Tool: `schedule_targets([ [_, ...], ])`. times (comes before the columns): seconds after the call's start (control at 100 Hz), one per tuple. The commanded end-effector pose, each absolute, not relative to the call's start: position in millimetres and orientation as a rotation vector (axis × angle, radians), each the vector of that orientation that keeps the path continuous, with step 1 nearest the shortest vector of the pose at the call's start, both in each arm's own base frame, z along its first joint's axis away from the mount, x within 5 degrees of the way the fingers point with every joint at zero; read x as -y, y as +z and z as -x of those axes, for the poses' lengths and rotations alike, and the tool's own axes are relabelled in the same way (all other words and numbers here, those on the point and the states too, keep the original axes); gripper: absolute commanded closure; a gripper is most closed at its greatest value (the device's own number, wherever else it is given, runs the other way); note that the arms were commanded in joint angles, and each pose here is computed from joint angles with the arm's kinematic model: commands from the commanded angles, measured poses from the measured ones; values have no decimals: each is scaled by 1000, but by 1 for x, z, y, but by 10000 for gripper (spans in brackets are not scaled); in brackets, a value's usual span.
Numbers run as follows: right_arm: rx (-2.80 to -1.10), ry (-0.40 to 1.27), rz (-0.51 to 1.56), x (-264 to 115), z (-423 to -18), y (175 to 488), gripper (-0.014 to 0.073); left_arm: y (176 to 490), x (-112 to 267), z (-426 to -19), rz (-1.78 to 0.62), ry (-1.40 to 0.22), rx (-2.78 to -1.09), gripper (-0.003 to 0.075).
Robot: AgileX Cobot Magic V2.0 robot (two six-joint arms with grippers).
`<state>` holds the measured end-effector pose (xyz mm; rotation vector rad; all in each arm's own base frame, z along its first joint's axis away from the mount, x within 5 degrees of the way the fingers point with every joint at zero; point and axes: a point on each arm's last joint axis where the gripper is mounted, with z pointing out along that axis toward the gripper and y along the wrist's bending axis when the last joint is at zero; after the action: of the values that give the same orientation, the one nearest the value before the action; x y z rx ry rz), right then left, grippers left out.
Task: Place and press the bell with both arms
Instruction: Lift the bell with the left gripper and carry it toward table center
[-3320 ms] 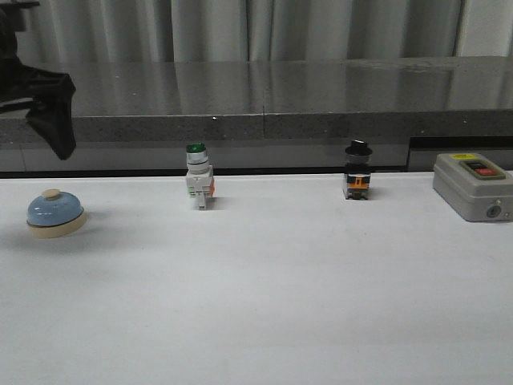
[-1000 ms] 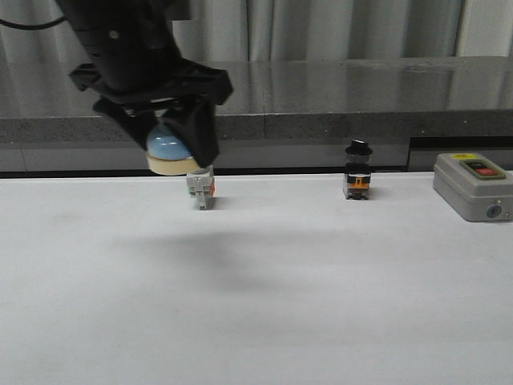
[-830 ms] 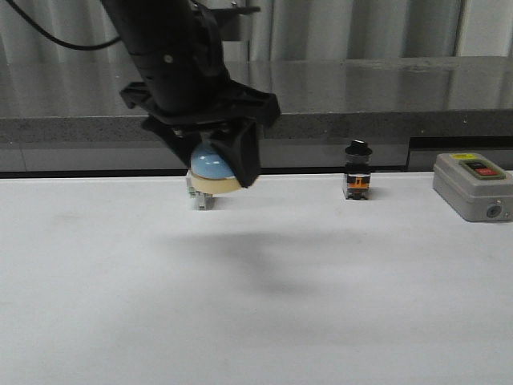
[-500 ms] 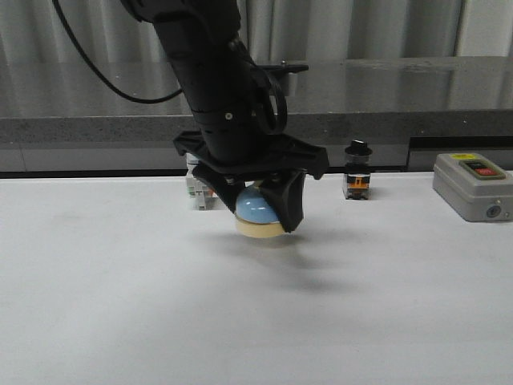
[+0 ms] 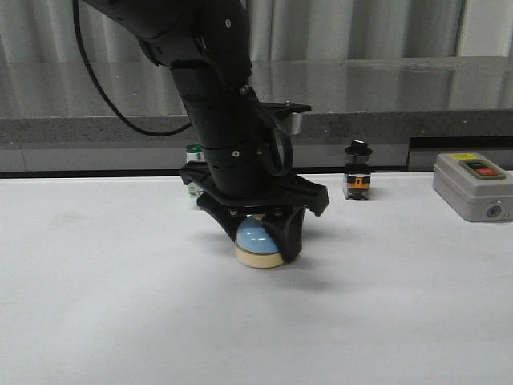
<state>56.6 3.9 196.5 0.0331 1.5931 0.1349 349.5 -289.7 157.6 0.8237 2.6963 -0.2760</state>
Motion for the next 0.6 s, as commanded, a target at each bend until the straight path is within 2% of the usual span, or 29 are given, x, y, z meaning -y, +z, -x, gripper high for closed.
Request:
schedule_targets([
  [0.0,-1477,120,-28,-3,-54,210,655,184,296,-350,-790,-337,-2615,484],
  [0.04,-1477,120,-28,-3,-54,210,655,184,296,-350,-791,-336,-2619,429],
  [0.2,-1477,120,-28,-3,-54,210,655,184,296,-349,-790,-338,-2627,97],
  [0.25,-1477,120,-28,-3,-54,210,655,184,295,-349,-791,-338,-2632,41],
  [0.29,-1477,120,-28,-3,-54,210,655,184,295,-349,-792,-337,-2636,24],
  [0.59,-1477,120,-28,-3,-54,210,655,194,294,-347,-785,-348,-2624,32],
])
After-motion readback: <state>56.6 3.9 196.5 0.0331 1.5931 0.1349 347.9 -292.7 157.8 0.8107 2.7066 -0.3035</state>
